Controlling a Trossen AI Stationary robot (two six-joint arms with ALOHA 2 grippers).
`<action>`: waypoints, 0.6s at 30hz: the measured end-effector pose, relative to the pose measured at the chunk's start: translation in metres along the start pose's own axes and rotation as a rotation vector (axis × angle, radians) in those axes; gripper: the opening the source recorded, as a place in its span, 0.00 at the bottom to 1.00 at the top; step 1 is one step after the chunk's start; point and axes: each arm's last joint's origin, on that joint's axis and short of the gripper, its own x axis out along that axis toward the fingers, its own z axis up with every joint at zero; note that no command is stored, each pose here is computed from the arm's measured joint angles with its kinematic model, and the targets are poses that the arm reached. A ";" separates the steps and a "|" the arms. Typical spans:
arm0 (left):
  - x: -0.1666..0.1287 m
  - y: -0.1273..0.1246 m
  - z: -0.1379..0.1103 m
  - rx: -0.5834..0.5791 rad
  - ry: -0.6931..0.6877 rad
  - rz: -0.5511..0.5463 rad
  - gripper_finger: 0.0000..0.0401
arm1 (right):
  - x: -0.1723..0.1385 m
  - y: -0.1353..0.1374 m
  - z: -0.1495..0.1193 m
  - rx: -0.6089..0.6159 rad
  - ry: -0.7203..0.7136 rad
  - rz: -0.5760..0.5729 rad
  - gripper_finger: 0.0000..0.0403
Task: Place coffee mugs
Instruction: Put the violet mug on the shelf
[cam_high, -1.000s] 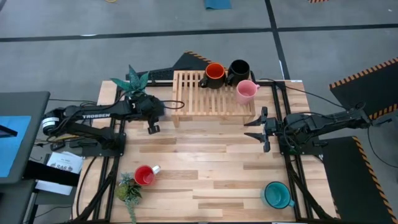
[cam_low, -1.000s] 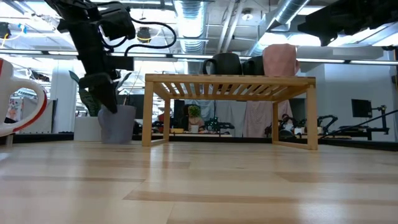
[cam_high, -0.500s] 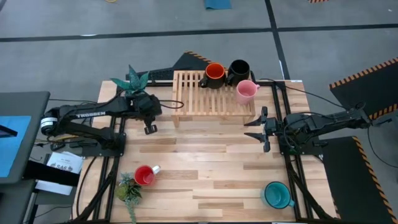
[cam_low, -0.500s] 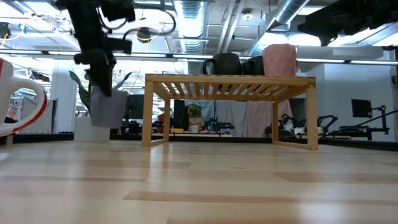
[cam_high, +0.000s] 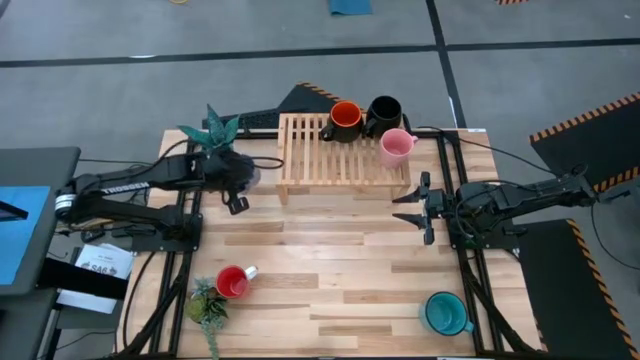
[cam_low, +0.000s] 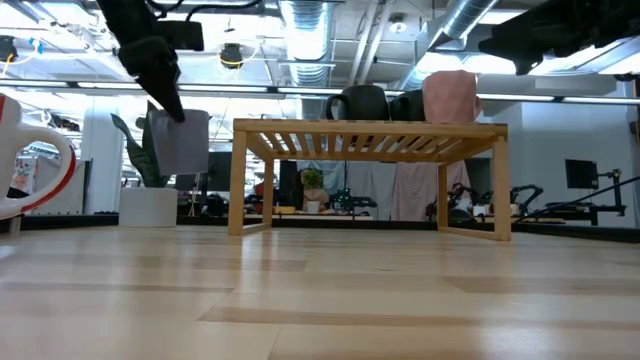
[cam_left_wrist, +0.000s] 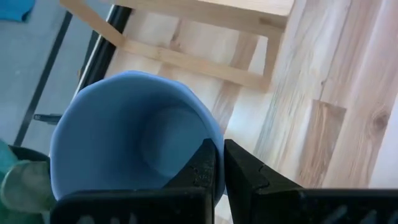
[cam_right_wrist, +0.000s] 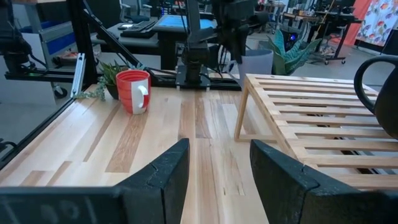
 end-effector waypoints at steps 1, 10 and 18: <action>-0.002 0.001 -0.001 -0.003 -0.005 0.000 0.00 | 0.000 0.000 0.000 0.000 0.000 0.000 0.48; -0.040 0.009 0.008 -0.074 -0.104 0.028 0.00 | 0.000 0.000 0.000 0.019 -0.003 0.000 0.48; -0.074 0.006 0.033 -0.040 -0.237 0.010 0.00 | 0.000 0.000 0.001 0.001 -0.007 0.000 0.48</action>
